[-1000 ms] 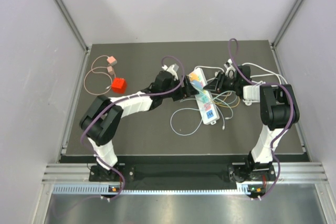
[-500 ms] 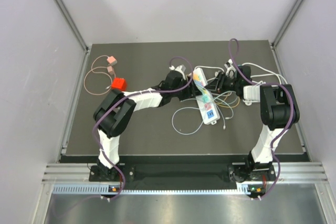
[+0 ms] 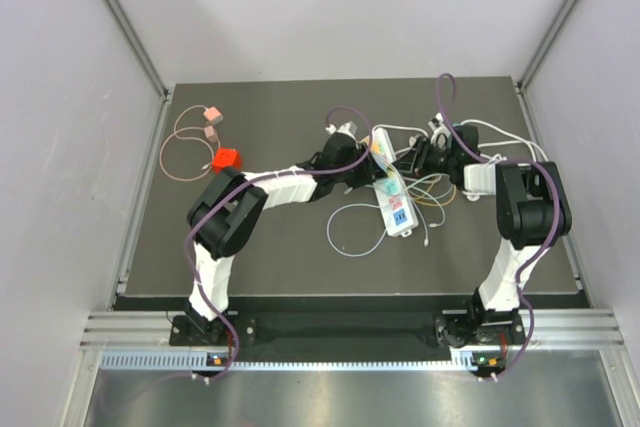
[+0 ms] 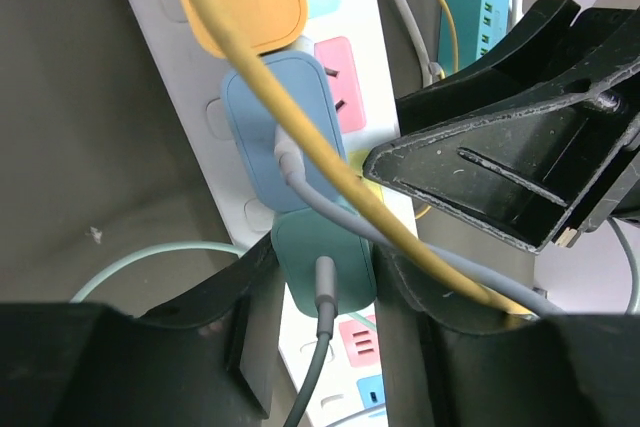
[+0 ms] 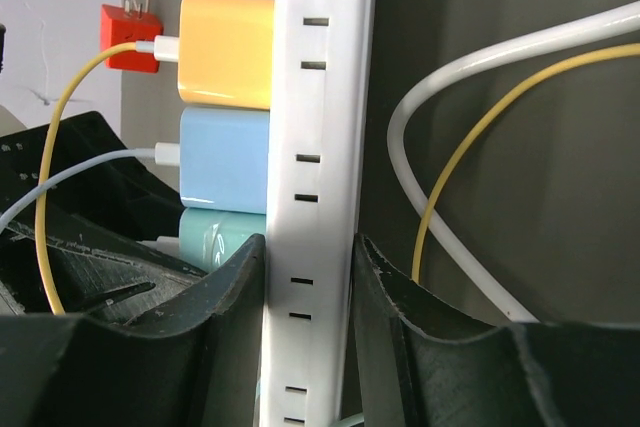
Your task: Pull the plug off the socket
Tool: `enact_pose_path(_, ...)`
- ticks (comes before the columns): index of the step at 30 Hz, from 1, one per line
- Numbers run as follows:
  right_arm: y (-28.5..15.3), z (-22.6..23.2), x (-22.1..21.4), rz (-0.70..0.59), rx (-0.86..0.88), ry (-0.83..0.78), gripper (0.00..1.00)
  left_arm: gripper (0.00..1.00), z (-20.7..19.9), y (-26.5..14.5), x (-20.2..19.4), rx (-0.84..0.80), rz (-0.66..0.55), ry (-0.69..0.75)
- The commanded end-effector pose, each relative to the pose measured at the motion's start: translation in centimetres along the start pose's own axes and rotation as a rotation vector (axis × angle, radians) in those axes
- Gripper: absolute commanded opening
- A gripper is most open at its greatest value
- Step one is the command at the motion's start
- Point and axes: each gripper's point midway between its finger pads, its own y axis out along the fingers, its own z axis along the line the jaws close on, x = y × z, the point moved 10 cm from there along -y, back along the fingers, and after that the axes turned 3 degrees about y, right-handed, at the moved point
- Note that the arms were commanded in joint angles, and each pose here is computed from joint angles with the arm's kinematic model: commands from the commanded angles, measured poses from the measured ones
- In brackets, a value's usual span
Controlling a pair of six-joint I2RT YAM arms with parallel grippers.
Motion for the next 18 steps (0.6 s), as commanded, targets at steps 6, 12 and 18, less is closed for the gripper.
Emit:
enact_pose_path(6,-1.2,3.5,1.7,-0.073,0.109,-0.177,0.00,0.41,-0.9,1.0,1.5,-0.014,-0.054,-0.005)
enact_pose_path(12,-1.1,4.1,1.5,-0.072,0.107,-0.213,0.00,0.40,-1.0,1.4,1.7,-0.021,-0.043,-0.008)
enact_pose_path(18,-1.1,4.1,1.5,-0.072,0.104,-0.218,0.00,0.53,-0.7,1.3,1.8,0.002,-0.048,-0.009)
